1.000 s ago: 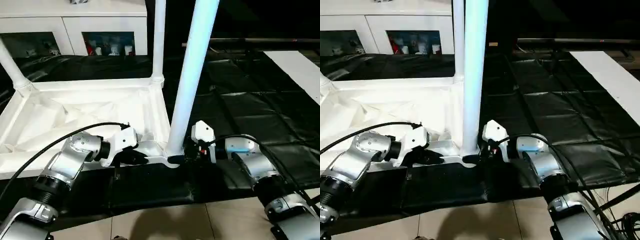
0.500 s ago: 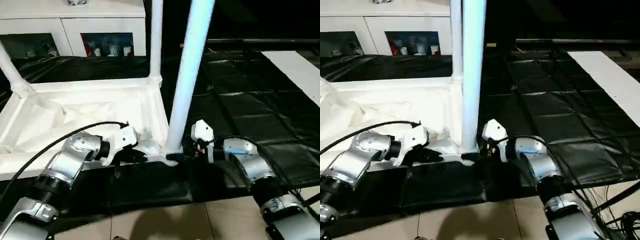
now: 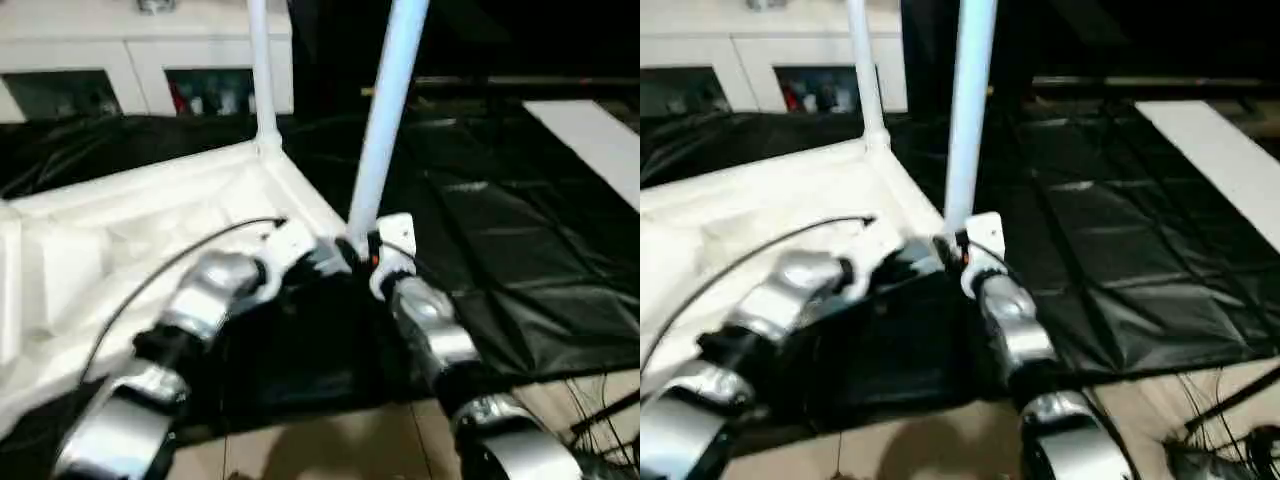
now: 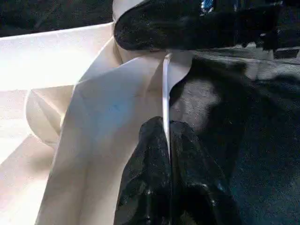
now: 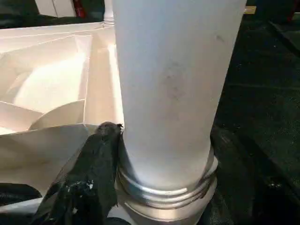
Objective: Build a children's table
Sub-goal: Rotate leg to tighten
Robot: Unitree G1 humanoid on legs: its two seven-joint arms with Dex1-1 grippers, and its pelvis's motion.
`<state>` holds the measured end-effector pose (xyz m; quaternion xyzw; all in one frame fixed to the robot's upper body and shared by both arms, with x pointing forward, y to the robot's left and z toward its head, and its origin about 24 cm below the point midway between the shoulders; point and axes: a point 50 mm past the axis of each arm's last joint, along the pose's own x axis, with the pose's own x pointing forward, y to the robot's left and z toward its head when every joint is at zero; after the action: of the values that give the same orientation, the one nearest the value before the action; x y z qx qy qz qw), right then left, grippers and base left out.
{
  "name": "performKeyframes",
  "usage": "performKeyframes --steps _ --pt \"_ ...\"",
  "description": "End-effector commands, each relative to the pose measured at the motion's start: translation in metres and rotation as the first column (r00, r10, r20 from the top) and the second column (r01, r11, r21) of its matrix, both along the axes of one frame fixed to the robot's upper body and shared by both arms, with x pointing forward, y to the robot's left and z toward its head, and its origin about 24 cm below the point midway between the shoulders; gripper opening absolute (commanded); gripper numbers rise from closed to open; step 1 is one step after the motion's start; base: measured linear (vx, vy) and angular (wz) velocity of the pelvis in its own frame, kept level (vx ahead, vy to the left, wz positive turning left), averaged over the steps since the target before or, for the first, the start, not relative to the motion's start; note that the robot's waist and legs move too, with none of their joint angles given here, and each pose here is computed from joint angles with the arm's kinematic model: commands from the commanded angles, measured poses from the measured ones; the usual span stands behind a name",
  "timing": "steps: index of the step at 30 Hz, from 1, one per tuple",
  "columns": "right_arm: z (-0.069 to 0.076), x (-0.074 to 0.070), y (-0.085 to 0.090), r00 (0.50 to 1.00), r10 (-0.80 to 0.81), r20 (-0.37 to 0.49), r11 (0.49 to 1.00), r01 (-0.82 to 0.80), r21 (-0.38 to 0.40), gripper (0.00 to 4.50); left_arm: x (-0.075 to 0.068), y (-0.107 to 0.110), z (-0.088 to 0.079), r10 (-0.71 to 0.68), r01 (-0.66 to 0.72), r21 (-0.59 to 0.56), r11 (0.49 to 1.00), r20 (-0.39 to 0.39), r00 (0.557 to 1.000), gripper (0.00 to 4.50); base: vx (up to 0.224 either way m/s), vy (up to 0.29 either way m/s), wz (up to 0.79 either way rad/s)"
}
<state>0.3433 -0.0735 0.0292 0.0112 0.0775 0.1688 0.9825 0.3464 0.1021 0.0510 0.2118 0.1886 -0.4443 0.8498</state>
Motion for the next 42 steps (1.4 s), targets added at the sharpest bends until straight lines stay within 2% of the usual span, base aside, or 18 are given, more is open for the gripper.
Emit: performKeyframes --steps 1,4,5,6,9,11,15,17,18,21,22,23,28,31,32,40,41,42 --pt "0.005 -0.005 0.024 0.994 0.108 0.013 0.994 -0.108 0.025 2.6 -0.003 -0.013 -0.008 -0.018 0.018 0.003 1.0 -0.007 1.0 0.0 0.0 0.0 0.0" --pt "0.006 -0.005 0.026 0.993 0.118 0.023 0.992 -0.119 0.038 2.6 -0.003 -0.015 -0.008 -0.027 0.027 0.004 1.0 -0.005 1.0 0.0 0.0 0.0 0.0" --pt "0.007 -0.006 0.026 0.993 0.117 0.027 0.99 -0.119 0.078 3.16 -0.003 -0.015 -0.009 -0.036 0.036 0.011 0.999 0.0 0.999 0.0 0.0 0.0 0.0" --pt "0.01 -0.006 0.024 0.991 0.122 0.048 0.989 -0.125 0.08 3.29 -0.003 -0.013 -0.01 -0.048 0.048 0.019 0.999 0.001 0.999 0.0 0.0 0.0 0.0" --pt "0.014 -0.005 0.015 0.988 0.133 0.077 0.989 -0.137 0.053 3.35 -0.005 -0.004 -0.011 -0.066 0.066 0.04 0.997 0.0 0.998 0.0 0.0 0.0 0.0" --pt "0.016 -0.004 0.007 0.986 0.146 0.079 0.988 -0.149 0.043 3.75 -0.006 0.0 -0.012 -0.071 0.071 0.045 0.996 -0.002 0.997 0.0 0.0 0.0 0.0" --pt "0.019 0.0 -0.009 0.977 0.201 0.075 0.98 -0.201 -0.003 3.86 -0.008 0.008 -0.011 -0.087 0.087 0.05 0.995 -0.005 0.996 0.0 0.0 0.0 0.0" --pt "0.023 0.0 -0.03 0.936 0.349 0.052 0.934 -0.343 -0.098 3.86 -0.013 0.017 -0.01 -0.143 0.143 0.046 0.989 -0.019 0.99 0.0 0.0 0.0 0.0" --pt "0.023 0.0 -0.03 0.936 0.349 0.052 0.934 -0.343 -0.098 3.86 -0.013 0.017 -0.01 -0.143 0.143 0.046 0.989 -0.019 0.99 0.0 0.0 0.0 0.0" --pt "0.026 -0.011 -0.049 0.815 0.58 0.0 0.8 -0.57 -0.187 3.86 -0.024 0.025 -0.008 -0.264 0.265 0.009 0.964 -0.061 0.962 0.0 0.0 0.0 0.0" --pt "0.026 -0.011 -0.049 0.814 0.581 -0.001 0.799 -0.571 -0.188 3.86 -0.024 0.025 -0.008 -0.265 0.266 0.009 0.964 -0.061 0.962 0.0 0.0 0.0 0.0" --pt "0.028 -0.02 -0.058 0.733 0.679 -0.041 0.714 -0.673 -0.195 3.86 -0.031 0.03 -0.006 -0.341 0.341 -0.008 0.94 -0.093 0.936 0.0 0.0 0.0 0.0" --pt "0.029 -0.03 -0.07 0.618 0.779 -0.108 0.594 -0.782 -0.189 3.86 -0.041 0.035 0.003 -0.432 0.429 -0.058 0.902 -0.132 0.892 0.0 0.0 0.0 0.0" --pt "0.028 -0.033 -0.072 0.582 0.803 -0.131 0.558 -0.81 -0.181 3.86 -0.042 0.036 0.004 -0.439 0.435 -0.058 0.898 -0.133 0.888 0.0 0.0 0.0 0.0" --pt "0.027 -0.037 -0.072 0.53 0.833 -0.162 0.506 -0.847 -0.164 3.86 -0.041 0.038 0.004 -0.436 0.433 -0.053 0.9 -0.131 0.89 0.0 0.0 0.0 0.0" --pt "0.024 -0.034 -0.065 0.531 0.832 -0.161 0.512 -0.847 -0.145 3.86 -0.041 0.037 0.005 -0.437 0.434 -0.053 0.899 -0.131 0.89 0.0 0.0 0.0 0.0" --pt "0.024 -0.033 -0.064 0.539 0.828 -0.157 0.52 -0.842 -0.144 3.58 -0.041 0.037 0.006 -0.437 0.434 -0.054 0.899 -0.131 0.89 0.0 0.0 0.0 0.0" --pt "0.025 -0.032 -0.064 0.543 0.826 -0.154 0.525 -0.839 -0.142 3.58 -0.041 0.037 0.006 -0.438 0.435 -0.054 0.899 -0.131 0.889 0.0 0.0 0.0 0.0"
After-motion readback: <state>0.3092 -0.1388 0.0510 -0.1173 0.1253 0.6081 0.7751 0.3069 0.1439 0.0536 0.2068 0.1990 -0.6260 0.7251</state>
